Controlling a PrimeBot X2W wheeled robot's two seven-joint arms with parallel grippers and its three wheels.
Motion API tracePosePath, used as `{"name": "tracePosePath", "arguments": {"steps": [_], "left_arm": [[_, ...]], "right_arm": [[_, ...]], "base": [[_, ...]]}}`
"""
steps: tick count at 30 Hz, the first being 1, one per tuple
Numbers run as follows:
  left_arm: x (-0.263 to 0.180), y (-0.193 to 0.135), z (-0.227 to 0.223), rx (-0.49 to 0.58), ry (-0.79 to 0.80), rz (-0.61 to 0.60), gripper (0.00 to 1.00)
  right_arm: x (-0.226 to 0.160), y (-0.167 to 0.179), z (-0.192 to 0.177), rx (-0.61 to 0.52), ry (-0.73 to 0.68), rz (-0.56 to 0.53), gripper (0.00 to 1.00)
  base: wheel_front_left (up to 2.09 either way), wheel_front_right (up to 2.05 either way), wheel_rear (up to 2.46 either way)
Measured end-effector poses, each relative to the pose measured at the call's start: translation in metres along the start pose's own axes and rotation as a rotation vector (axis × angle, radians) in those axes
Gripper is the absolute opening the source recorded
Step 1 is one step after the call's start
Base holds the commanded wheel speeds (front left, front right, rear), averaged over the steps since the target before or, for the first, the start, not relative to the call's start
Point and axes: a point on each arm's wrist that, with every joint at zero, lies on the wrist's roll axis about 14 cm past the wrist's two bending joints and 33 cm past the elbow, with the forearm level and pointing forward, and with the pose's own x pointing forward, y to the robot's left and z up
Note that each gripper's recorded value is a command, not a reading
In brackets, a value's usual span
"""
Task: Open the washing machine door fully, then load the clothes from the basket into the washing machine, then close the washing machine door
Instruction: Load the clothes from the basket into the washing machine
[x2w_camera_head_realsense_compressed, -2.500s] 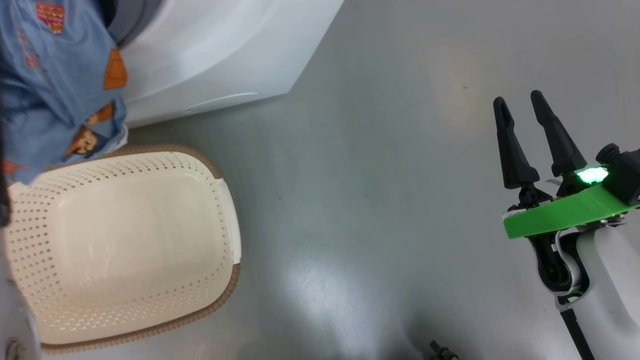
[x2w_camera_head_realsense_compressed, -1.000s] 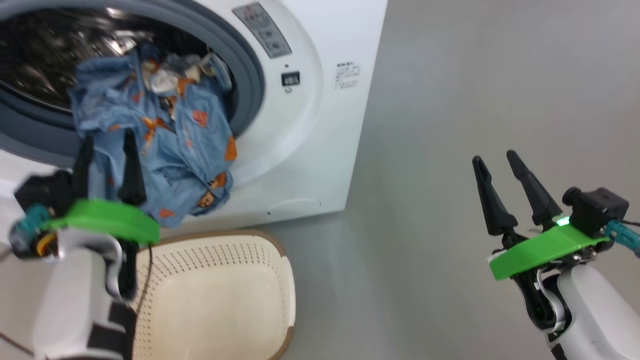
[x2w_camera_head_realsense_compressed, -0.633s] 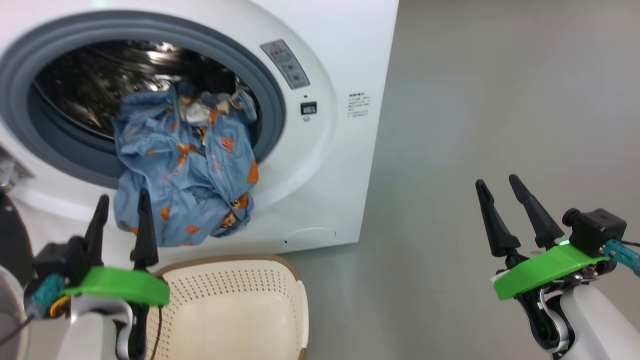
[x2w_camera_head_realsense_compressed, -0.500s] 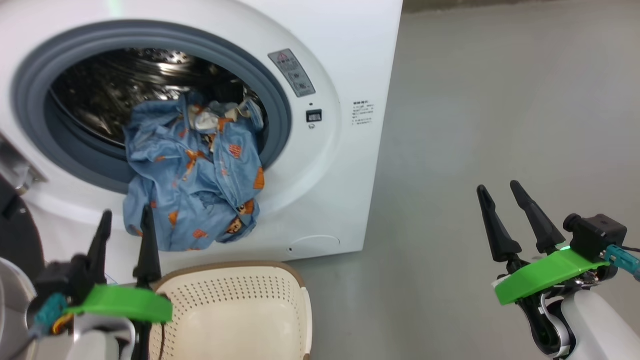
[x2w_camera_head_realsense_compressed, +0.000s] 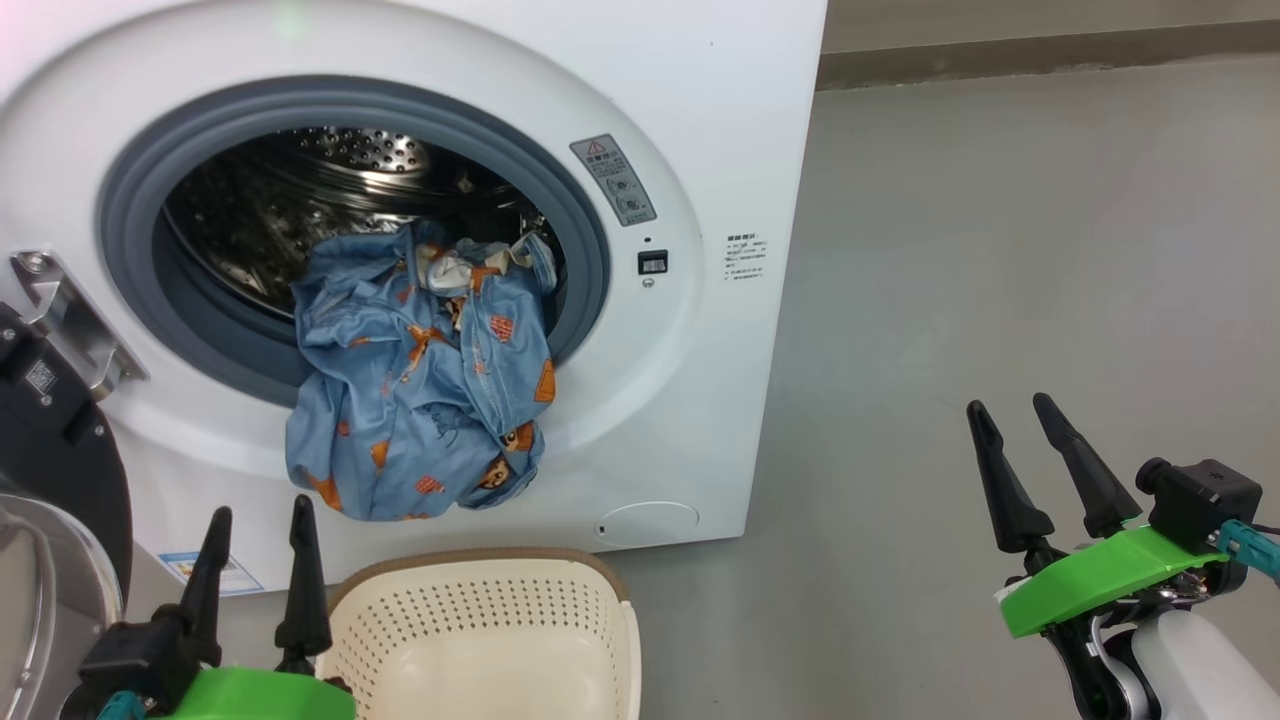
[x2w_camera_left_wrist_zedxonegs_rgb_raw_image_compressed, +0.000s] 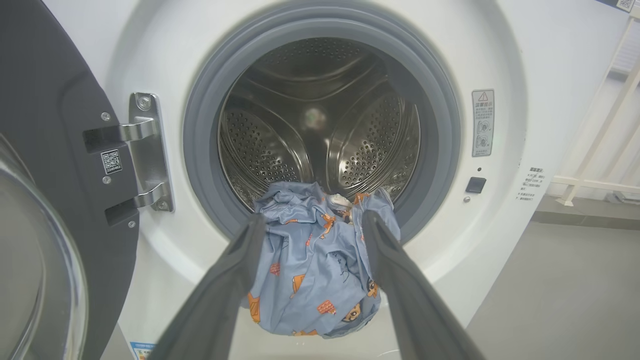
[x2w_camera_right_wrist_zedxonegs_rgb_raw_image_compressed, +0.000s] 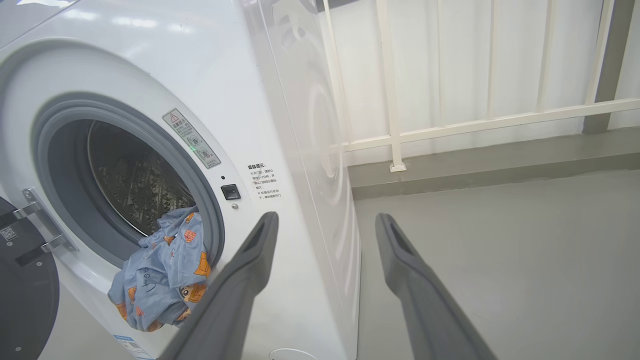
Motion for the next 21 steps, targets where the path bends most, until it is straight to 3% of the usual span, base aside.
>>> {"name": "tracePosePath", "arguments": {"steps": [21], "left_arm": [[0.0010,-0.0030,-0.0067,-0.011,0.015,0.010,1.00]], "right_arm": [[0.0006,-0.0029,-0.0049,-0.009,0.015,-0.004,1.00]], "base": [[0.00,0.00,0.00]]}}
